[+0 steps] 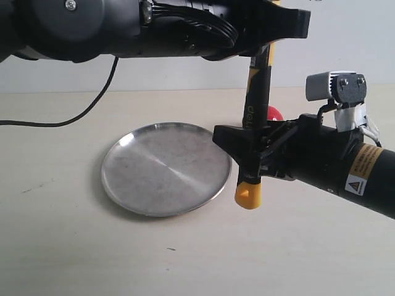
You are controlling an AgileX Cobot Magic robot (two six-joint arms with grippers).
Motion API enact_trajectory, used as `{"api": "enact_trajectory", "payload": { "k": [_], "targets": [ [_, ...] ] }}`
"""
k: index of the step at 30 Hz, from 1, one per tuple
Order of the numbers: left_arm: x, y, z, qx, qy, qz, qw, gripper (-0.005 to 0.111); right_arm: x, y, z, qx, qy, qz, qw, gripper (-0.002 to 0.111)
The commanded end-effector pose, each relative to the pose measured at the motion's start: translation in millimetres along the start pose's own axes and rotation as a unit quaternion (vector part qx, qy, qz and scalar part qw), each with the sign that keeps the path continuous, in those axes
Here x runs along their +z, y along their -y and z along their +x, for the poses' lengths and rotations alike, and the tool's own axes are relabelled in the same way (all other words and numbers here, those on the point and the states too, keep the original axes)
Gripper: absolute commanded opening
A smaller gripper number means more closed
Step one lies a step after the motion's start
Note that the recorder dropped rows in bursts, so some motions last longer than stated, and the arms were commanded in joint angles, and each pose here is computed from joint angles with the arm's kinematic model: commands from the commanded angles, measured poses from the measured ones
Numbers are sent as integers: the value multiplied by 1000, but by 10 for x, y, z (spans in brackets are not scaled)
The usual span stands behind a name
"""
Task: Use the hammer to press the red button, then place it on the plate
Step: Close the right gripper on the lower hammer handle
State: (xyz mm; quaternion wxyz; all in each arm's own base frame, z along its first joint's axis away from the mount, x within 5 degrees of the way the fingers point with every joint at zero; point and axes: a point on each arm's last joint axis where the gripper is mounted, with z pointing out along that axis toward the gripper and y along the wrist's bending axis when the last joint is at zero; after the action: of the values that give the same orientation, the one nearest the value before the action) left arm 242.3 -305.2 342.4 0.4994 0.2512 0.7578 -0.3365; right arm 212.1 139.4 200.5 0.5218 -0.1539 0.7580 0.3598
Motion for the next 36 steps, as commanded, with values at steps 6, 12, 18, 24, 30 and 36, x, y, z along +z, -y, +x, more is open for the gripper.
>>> {"api": "enact_trajectory", "payload": {
  "k": [6,12,18,24,30,36],
  "targets": [
    [-77,29,-149,-4,46,3,999,0,38,-10,-59,1,13,-5,1000,48],
    [-77,29,-149,-4,46,3,999,0,38,-10,-59,1,13,-5,1000,11],
    [-77,29,-147,-3,44,3,999,0,38,-11,-62,2,15,-5,1000,0],
    [-75,30,-119,24,29,3,999,40,38,-5,-72,16,20,-2,1000,0],
    [-79,24,-66,77,-3,3,997,62,33,52,-111,53,44,27,997,0],
    [-212,10,-22,109,-72,5,991,29,-30,135,-198,48,71,89,992,0]
  ]
}}
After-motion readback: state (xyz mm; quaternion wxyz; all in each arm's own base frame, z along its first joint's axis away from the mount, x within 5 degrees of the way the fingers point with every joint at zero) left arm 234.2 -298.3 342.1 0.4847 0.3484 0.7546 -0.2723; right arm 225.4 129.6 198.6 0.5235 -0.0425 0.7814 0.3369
